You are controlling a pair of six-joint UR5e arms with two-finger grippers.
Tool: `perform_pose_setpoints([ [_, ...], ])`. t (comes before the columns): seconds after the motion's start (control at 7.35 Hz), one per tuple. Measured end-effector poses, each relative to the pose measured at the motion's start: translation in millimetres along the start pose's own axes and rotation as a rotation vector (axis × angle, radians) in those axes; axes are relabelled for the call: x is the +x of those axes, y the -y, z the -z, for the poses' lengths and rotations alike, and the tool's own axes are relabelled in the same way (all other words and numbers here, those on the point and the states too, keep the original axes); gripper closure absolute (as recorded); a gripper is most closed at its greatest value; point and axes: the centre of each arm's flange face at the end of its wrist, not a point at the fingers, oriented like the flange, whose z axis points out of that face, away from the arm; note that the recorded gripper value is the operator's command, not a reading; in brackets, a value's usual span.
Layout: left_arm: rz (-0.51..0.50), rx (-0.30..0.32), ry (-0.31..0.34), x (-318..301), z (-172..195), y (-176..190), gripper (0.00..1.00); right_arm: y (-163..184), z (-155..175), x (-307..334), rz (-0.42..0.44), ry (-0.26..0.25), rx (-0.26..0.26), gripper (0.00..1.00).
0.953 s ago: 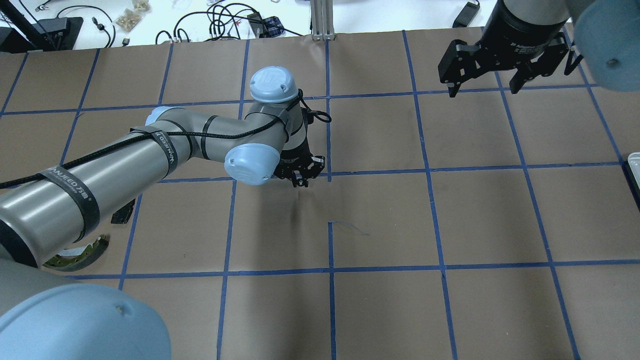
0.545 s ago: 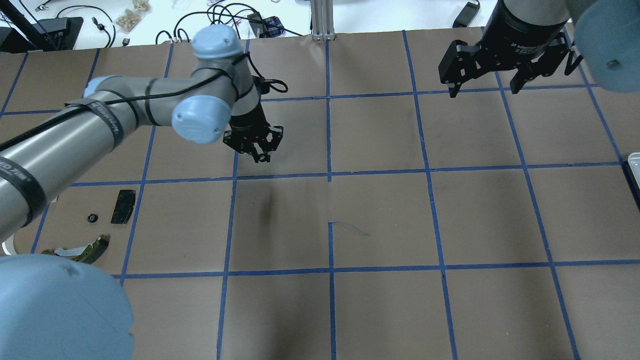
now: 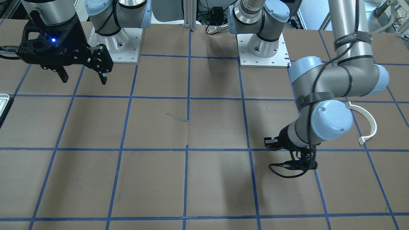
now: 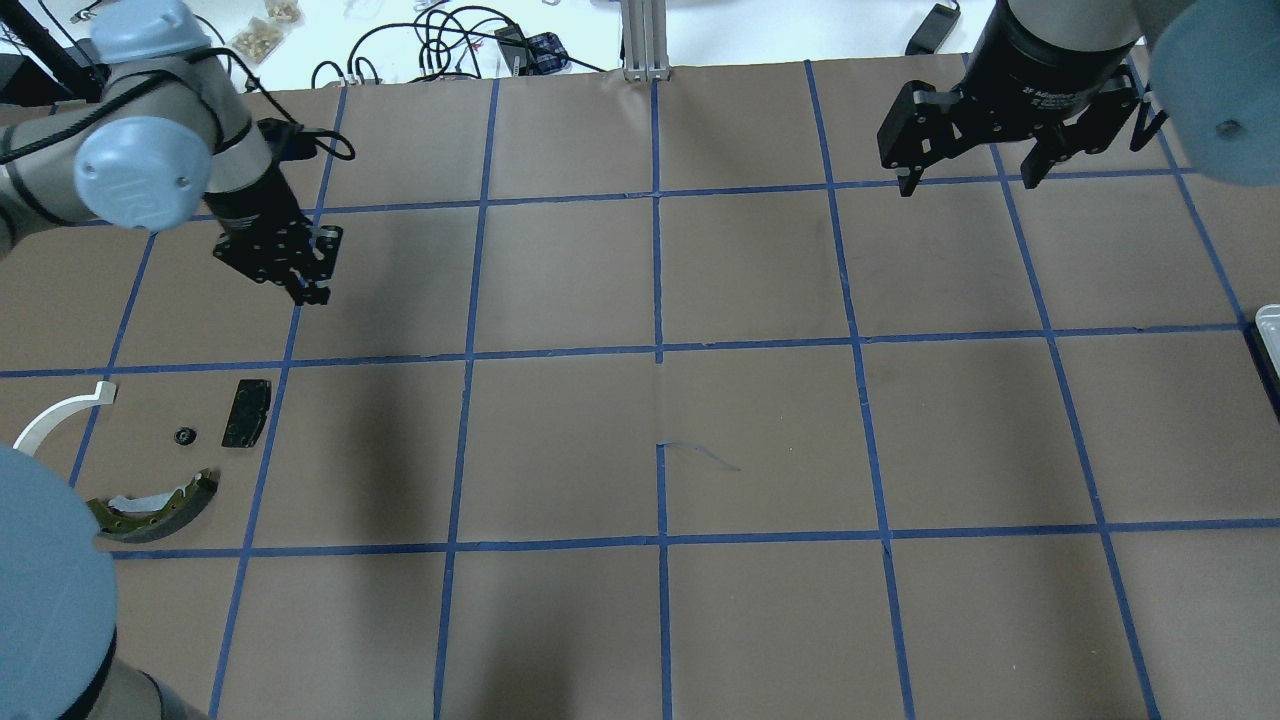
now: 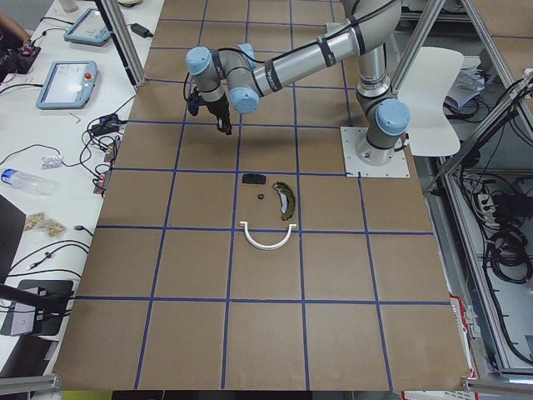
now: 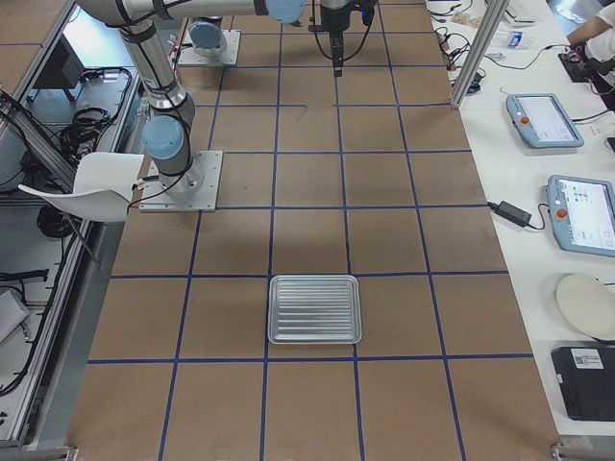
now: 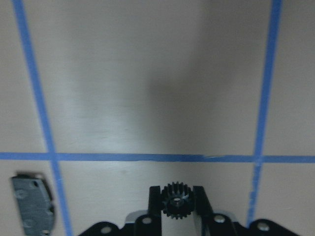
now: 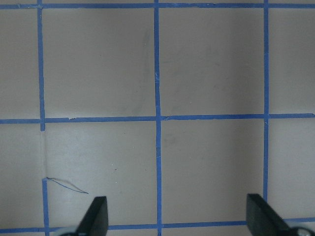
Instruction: Place bearing gear from tray to pile
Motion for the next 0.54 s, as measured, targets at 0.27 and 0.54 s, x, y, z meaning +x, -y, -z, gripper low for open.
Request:
perform_pose_setpoints([
  [0.27, -0.013, -0.061, 0.032, -104.5, -4.0, -25.3, 1.00, -0.5, 0.1, -0.6, 0.003, 0.001, -0.001, 0.00],
  [0.54, -0.072, -0.094, -0.002, -162.2, -28.7, -45.9, 1.00, -0.4, 0.2, -1.2, 0.003, 0.002, 0.002, 0.00],
])
